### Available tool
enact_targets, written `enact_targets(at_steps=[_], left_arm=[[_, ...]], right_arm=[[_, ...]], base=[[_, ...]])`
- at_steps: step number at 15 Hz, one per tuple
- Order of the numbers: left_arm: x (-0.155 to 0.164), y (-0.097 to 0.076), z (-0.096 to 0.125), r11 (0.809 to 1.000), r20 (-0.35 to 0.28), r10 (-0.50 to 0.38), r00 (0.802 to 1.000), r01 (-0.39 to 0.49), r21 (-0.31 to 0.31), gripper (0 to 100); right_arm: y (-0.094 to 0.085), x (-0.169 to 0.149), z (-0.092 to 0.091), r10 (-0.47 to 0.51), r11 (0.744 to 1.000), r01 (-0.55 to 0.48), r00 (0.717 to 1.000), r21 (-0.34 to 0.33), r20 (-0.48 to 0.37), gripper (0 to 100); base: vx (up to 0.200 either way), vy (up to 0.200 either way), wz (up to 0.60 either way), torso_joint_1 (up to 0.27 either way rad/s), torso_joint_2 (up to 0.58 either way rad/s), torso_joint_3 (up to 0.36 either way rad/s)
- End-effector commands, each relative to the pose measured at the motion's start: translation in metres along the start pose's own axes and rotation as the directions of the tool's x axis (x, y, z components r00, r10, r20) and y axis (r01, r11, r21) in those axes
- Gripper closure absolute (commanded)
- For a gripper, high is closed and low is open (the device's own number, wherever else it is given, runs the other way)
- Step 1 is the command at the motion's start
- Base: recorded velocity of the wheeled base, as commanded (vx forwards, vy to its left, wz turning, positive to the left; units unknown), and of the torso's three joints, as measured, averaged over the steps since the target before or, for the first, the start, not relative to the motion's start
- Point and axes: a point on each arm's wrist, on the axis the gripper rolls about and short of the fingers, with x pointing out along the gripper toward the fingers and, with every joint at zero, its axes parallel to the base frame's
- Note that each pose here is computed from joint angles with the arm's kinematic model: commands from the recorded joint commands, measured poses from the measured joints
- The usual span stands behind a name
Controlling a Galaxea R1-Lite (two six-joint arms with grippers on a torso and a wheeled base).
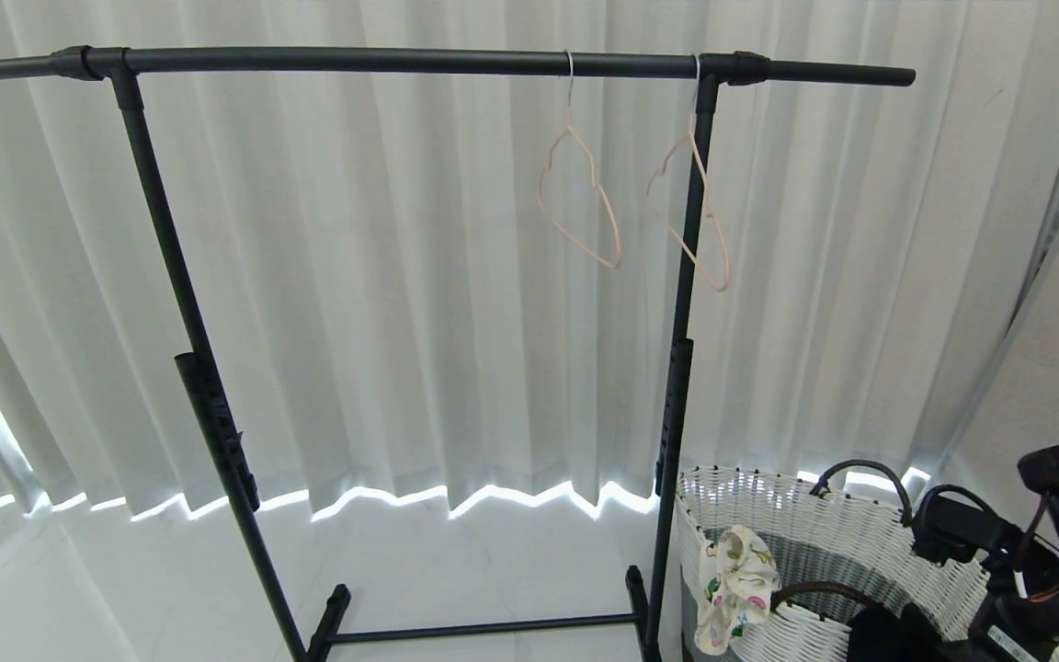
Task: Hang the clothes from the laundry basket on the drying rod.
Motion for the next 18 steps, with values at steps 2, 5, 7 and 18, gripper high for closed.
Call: enact_targets(at_steps=[2,5,7,18], left_arm=[[0.0,0.0,0.0,1.0,0.0,0.001,1.0,-0.001,0.0,0],[0.0,0.0,0.0,1.0,-0.001,0.0,1.0,0.0,0.0,0],[0.0,0.0,0.0,1.0,-0.001,0.0,1.0,0.0,0.0,0],[0.0,0.0,0.0,1.0,0.0,0.001,1.0,-0.001,0.002,0]], right_arm=[[0.003,0.033,0.0,0.058,0.998,-0.058,0.996,-0.006,-0.07,0],[0.001,0.042,0.003,0.044,0.999,-0.044,0.997,-0.006,-0.06,0],[0.0,0.049,0.004,0.031,1.0,-0.031,0.998,-0.004,-0.053,0],[-0.006,0.039,0.003,-0.049,0.999,0.049,0.999,0.021,-0.008,100]], base=[[0.0,0.0,0.0,0.0,0.0,0.0],[0.0,0.0,0.0,0.0,0.0,0.0],[0.0,0.0,0.0,0.0,0.0,0.0],[0.0,0.0,0.0,0.0,0.0,0.0]])
